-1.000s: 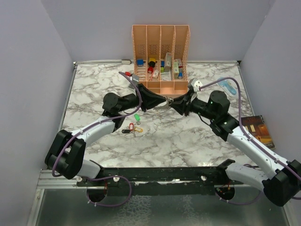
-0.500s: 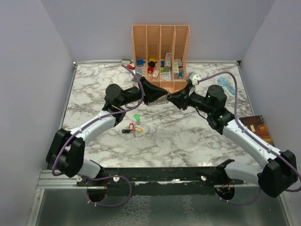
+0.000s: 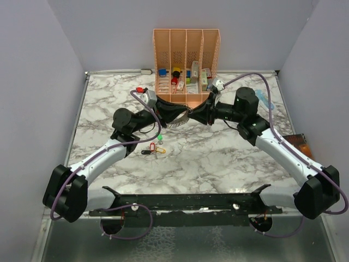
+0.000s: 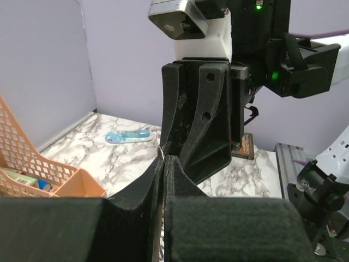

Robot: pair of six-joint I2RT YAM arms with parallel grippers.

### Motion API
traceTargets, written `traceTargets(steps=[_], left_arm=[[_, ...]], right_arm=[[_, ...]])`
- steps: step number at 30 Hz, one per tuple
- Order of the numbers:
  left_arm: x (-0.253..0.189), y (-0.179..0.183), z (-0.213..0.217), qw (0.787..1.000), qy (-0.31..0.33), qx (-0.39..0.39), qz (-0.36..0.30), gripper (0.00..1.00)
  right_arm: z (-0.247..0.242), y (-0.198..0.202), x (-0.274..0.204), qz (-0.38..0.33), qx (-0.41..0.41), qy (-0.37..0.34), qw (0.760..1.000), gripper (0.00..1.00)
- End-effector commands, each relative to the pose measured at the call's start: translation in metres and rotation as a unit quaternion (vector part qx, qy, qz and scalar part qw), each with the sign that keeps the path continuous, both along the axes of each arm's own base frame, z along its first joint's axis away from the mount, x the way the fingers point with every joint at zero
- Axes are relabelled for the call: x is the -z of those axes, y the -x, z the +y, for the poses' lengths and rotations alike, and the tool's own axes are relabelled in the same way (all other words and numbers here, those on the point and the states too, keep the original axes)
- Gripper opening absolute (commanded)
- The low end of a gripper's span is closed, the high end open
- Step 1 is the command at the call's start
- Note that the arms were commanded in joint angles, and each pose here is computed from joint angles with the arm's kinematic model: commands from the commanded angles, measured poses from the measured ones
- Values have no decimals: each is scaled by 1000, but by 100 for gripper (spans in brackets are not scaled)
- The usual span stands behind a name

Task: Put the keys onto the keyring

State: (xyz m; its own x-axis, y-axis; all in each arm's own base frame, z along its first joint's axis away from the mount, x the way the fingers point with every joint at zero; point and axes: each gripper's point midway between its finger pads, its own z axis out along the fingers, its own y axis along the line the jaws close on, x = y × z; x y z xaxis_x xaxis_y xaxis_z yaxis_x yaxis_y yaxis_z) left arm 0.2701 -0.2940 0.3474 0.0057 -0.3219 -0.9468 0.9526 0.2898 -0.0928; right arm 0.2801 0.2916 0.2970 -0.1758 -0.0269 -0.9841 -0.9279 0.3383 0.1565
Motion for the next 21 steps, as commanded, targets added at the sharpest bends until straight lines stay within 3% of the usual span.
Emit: traceTargets(steps=[1, 4, 8, 15, 21], left_arm=[[-11, -2, 4, 998, 14, -23, -65, 0], [-12, 2, 8, 996, 23, -23, -83, 0], [-6, 7, 17, 995, 22, -27, -94, 0], [11, 16, 33, 994, 21, -41, -104, 0], [3, 30, 46, 991, 50, -57, -112, 0]], right_arm=[[6, 36, -17, 33, -84, -6, 996, 31], [2, 41, -9, 49, -78, 1, 996, 48], [-8, 38, -4, 37, -36, 5, 999, 58], [-25, 20, 13, 20, 46, 28, 998, 61], [-44, -5, 66, 67, 141, 68, 985, 59]])
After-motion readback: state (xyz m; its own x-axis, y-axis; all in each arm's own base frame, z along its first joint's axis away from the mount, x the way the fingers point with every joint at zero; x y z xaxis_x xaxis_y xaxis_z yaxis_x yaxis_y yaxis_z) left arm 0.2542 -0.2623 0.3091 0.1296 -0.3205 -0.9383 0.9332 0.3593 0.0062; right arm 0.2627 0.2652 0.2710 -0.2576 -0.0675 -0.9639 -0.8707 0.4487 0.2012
